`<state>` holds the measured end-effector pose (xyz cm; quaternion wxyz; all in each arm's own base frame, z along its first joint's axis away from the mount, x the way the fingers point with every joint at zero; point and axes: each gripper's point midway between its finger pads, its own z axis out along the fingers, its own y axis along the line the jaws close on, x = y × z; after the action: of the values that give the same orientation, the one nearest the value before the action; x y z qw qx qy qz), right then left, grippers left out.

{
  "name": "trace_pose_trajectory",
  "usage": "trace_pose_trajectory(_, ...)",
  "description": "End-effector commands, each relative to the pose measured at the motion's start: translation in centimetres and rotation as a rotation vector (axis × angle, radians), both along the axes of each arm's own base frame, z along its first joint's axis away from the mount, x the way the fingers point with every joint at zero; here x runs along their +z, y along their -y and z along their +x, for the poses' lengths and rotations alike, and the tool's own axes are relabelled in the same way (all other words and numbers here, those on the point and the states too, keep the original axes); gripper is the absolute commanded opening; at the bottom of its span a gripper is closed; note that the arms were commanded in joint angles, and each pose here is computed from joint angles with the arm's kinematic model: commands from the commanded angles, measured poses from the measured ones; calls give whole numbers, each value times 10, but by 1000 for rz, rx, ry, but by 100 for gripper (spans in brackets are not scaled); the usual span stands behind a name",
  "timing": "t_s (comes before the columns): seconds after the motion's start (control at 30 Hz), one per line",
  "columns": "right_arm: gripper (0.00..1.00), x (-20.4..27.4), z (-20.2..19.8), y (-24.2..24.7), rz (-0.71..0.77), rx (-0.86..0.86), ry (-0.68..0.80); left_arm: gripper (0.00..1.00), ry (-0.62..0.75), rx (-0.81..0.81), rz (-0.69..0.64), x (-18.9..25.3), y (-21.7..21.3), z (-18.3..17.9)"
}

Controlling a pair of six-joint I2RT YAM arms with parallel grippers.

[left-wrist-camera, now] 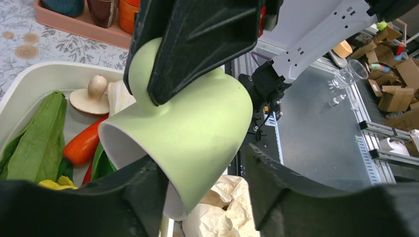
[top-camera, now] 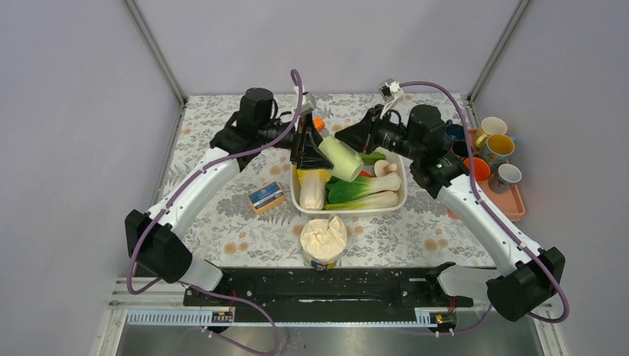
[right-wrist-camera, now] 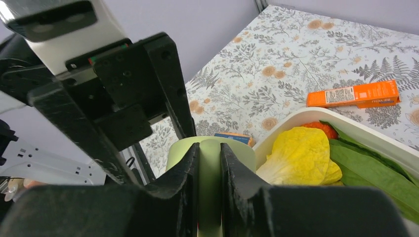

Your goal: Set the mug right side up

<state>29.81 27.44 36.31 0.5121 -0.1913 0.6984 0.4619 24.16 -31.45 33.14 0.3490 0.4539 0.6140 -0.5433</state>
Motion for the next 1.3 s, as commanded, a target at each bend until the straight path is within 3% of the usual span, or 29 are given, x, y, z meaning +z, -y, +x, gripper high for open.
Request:
trace_pose_trajectory(0.0, 0, 76, -6, -3, 152, 12, 180, 53, 22, -123, -83, 20, 3, -19)
trace_pose_trajectory(0.1, 0, 76, -6, -6, 165, 21, 179, 36, 44, -132, -96, 27, 1, -22)
trace_pose_trajectory(0.2, 0, 76, -7, -10, 177, 40, 171, 4, 34, -140, -97, 28, 1, -23)
trace_pose_trajectory(0.37, 0, 62, -1, -12, 143, 29, 144, 0, 48, -87, -67, 18, 1, -15)
trace_pose_trajectory(0.4, 9, 54, 0, -11, 116, 23, 126, 0, 62, -65, -53, 14, 0, -12)
trace_pose_trajectory(0.57, 80, 19, 3, 0, -32, -23, 81, 0, 231, 53, 105, -20, -15, 11)
trace_pose_trajectory(0.63, 97, 13, 4, 4, -49, -48, 66, 0, 296, 76, 163, -35, -23, 17)
trace_pose_trajectory(0.8, 99, 7, 9, 14, -80, -120, 7, 0, 429, 23, 309, -72, -38, 17)
trace_pose_trajectory(0.97, 99, 0, 31, 47, -197, -353, -107, 0, 690, -247, 618, -115, -71, -8)
trace_pose_trajectory(1.1, 99, -16, 31, 32, -358, -293, -207, 0, 850, -397, 713, -126, -86, -23)
trace_pose_trajectory(1.27, 99, -49, 13, -8, -567, -103, -305, 0, 883, -536, 709, -117, -97, -44)
